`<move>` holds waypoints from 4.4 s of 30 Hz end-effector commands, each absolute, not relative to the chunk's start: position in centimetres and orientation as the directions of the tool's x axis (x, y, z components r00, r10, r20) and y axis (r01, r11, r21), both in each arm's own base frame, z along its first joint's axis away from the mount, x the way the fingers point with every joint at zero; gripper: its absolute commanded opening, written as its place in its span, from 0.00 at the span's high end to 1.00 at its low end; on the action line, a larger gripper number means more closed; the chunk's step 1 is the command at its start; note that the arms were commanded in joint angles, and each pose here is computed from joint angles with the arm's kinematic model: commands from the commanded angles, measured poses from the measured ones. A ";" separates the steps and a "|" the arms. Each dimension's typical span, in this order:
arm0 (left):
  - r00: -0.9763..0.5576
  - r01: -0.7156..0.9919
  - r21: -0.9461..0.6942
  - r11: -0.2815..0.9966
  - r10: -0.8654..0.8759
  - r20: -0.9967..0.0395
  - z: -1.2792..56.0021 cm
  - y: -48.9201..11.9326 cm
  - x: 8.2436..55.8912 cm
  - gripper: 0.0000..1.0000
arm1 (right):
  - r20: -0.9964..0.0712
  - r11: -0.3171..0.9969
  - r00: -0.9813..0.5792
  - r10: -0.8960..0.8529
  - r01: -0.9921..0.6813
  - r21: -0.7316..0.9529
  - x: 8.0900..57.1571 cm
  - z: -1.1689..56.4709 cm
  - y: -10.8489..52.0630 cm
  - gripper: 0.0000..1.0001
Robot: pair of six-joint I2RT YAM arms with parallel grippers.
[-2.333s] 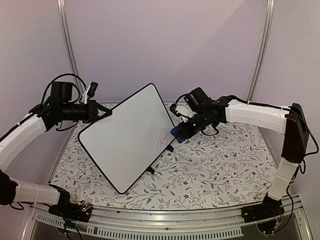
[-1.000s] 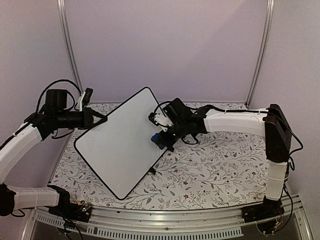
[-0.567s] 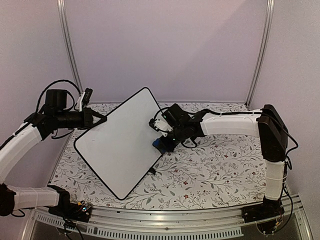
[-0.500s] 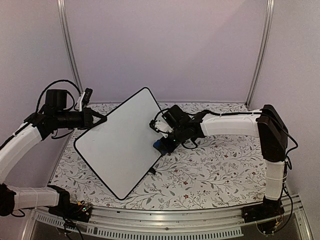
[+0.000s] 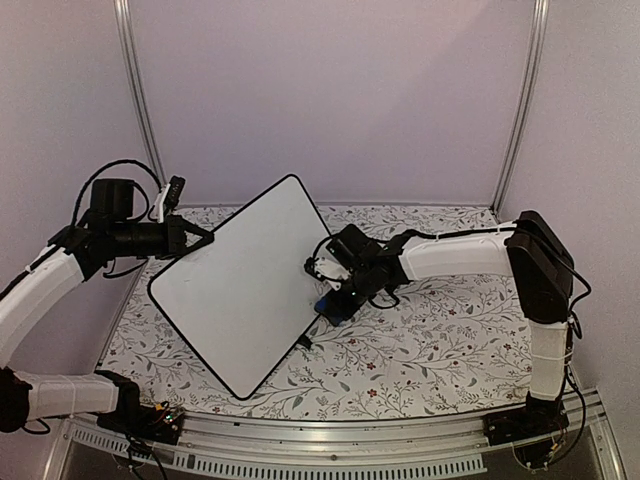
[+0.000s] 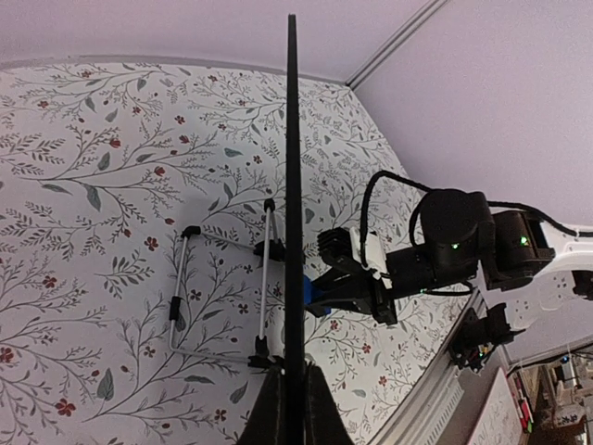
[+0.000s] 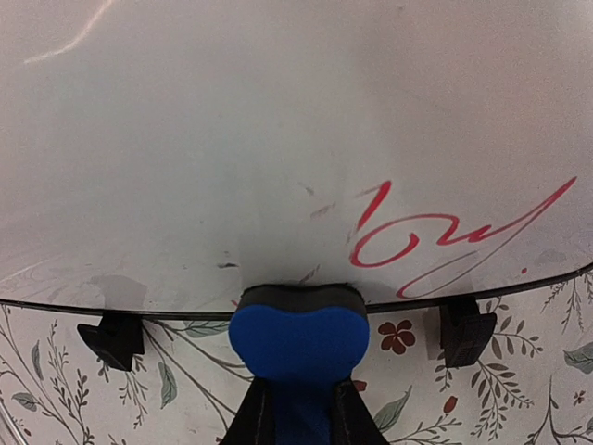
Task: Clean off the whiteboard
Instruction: Erase the whiteboard at the center of the board.
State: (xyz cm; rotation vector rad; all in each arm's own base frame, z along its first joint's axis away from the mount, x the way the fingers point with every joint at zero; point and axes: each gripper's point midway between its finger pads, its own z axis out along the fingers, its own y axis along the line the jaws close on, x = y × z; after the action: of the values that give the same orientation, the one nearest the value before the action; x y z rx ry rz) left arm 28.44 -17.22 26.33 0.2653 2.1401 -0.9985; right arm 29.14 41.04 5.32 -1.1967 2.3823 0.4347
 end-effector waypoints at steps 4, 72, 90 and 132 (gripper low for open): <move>-0.618 0.550 -0.547 0.631 -0.133 -0.775 28.7 -17.7 28.8 1.00 | -0.445 0.571 -0.547 -0.709 -0.816 0.092 27.7 2.5 40.6 0.91; -0.638 0.544 -0.578 0.608 -0.147 -0.756 29.0 -17.6 27.7 1.00 | -0.677 0.632 -0.460 -0.575 -0.775 -0.010 35.3 12.1 43.4 0.91; -0.648 0.532 -0.589 0.608 -0.155 -0.745 28.7 -17.6 27.8 1.00 | -0.523 0.586 -0.519 -0.676 -0.809 0.046 31.5 3.8 41.1 0.91; -0.674 0.526 -0.609 0.594 -0.146 -0.724 28.3 -18.0 28.1 1.00 | -0.718 0.609 -0.422 -0.554 -0.793 -0.004 36.8 14.4 43.5 0.91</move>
State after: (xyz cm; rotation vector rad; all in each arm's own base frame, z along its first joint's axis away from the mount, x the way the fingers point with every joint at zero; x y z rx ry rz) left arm 28.79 -16.71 26.39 0.2002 2.1120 -1.0354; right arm 35.65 42.55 10.66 -1.0936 2.2322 0.3806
